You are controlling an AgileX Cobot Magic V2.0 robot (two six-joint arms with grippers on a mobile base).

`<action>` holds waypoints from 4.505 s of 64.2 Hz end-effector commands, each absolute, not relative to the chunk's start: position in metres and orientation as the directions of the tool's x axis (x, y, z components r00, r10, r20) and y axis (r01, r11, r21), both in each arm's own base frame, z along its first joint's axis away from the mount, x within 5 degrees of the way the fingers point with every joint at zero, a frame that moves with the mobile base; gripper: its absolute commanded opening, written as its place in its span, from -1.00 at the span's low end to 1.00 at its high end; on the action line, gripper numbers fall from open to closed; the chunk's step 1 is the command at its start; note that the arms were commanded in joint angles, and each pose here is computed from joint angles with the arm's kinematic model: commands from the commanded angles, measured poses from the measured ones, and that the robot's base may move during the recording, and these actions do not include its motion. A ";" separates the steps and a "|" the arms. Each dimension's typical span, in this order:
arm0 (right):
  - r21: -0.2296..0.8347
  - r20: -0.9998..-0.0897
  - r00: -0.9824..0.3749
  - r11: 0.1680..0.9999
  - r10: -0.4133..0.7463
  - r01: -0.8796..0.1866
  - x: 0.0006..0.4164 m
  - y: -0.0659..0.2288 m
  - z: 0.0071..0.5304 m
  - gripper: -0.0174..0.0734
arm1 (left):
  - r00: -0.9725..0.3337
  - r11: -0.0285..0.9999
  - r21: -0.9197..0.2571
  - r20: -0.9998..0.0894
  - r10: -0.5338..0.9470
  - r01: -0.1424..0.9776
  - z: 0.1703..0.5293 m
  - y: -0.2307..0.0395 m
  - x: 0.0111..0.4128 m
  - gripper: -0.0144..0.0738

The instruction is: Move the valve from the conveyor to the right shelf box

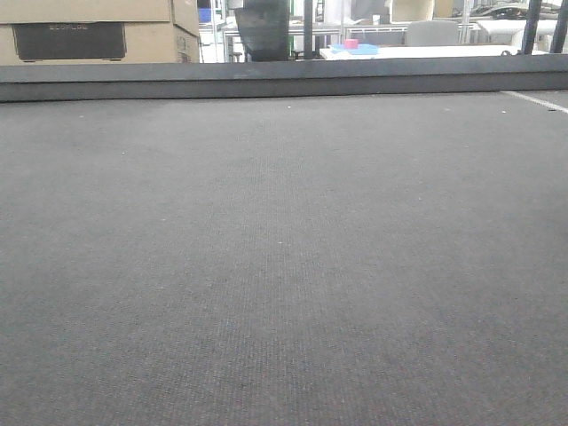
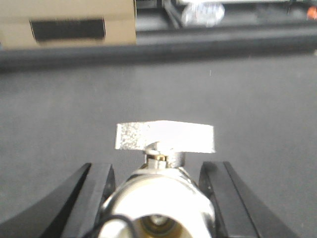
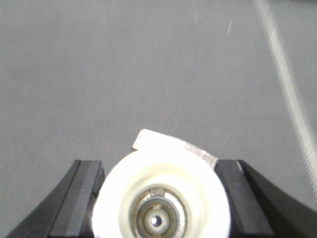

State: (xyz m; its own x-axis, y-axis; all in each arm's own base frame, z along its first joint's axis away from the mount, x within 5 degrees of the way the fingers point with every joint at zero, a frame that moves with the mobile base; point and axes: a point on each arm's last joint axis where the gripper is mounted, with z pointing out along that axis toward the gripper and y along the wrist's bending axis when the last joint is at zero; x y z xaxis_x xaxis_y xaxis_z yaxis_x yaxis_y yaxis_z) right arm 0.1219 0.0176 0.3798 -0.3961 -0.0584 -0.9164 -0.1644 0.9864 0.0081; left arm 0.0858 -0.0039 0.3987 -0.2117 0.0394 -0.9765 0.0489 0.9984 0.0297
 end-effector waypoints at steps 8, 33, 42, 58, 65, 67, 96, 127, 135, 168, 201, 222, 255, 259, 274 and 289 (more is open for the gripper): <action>-0.008 -0.977 -0.211 0.988 -0.041 -0.156 0.096 0.014 0.401 -0.96 | -0.052 0.999 0.027 -0.998 0.029 0.045 0.412 -0.006 0.056 -0.93; -0.010 -0.981 -0.190 0.988 -0.040 -0.156 0.090 0.014 0.403 -0.96 | -0.004 0.998 0.044 -0.999 0.044 0.037 0.414 -0.006 0.040 -0.93; -0.010 -0.981 -0.190 0.988 -0.040 -0.156 0.090 0.014 0.403 -0.96 | -0.004 0.998 0.044 -0.999 0.044 0.037 0.414 -0.006 0.040 -0.93; -0.010 -0.981 -0.190 0.988 -0.040 -0.156 0.090 0.014 0.403 -0.96 | -0.004 0.998 0.044 -0.999 0.044 0.037 0.414 -0.006 0.040 -0.93; -0.010 -0.981 -0.190 0.988 -0.040 -0.156 0.090 0.014 0.403 -0.96 | -0.004 0.998 0.044 -0.999 0.044 0.037 0.414 -0.006 0.040 -0.93; -0.010 -0.981 -0.190 0.988 -0.040 -0.156 0.090 0.014 0.403 -0.96 | -0.004 0.998 0.044 -0.999 0.044 0.037 0.414 -0.006 0.040 -0.93; -0.010 -0.981 -0.190 0.988 -0.040 -0.156 0.090 0.014 0.403 -0.96 | -0.004 0.998 0.044 -0.999 0.044 0.037 0.414 -0.006 0.040 -0.93; -0.010 -0.981 -0.190 0.988 -0.040 -0.156 0.090 0.014 0.403 -0.96 | -0.004 0.998 0.044 -0.999 0.044 0.037 0.414 -0.006 0.040 -0.93; -0.010 -0.981 -0.190 0.988 -0.040 -0.156 0.090 0.014 0.403 -0.96 | -0.004 0.998 0.044 -0.999 0.044 0.037 0.414 -0.006 0.040 -0.93; -0.010 -0.981 -0.190 0.988 -0.040 -0.156 0.090 0.014 0.403 -0.96 | -0.004 0.998 0.044 -0.999 0.044 0.037 0.414 -0.006 0.040 -0.93; -0.010 -0.981 -0.190 0.988 -0.040 -0.156 0.090 0.014 0.403 -0.96 | -0.004 0.998 0.044 -0.999 0.044 0.037 0.414 -0.006 0.040 -0.93; -0.010 -0.981 -0.190 0.988 -0.040 -0.156 0.090 0.014 0.403 -0.96 | -0.004 0.998 0.044 -0.999 0.044 0.037 0.414 -0.006 0.040 -0.93; -0.010 -0.981 -0.190 0.988 -0.040 -0.156 0.090 0.014 0.403 -0.96 | -0.004 0.998 0.044 -0.999 0.044 0.037 0.414 -0.006 0.040 -0.93; -0.010 -0.981 -0.190 0.988 -0.040 -0.156 0.090 0.014 0.403 -0.96 | -0.004 0.998 0.044 -0.999 0.044 0.037 0.414 -0.006 0.040 -0.93; -0.010 -0.981 -0.190 0.988 -0.040 -0.156 0.090 0.014 0.403 -0.96 | -0.004 0.998 0.044 -0.999 0.044 0.037 0.414 -0.006 0.040 -0.93; -0.010 -0.981 -0.190 0.988 -0.040 -0.156 0.090 0.014 0.403 -0.96 | -0.004 0.998 0.044 -0.999 0.044 0.037 0.414 -0.006 0.040 -0.93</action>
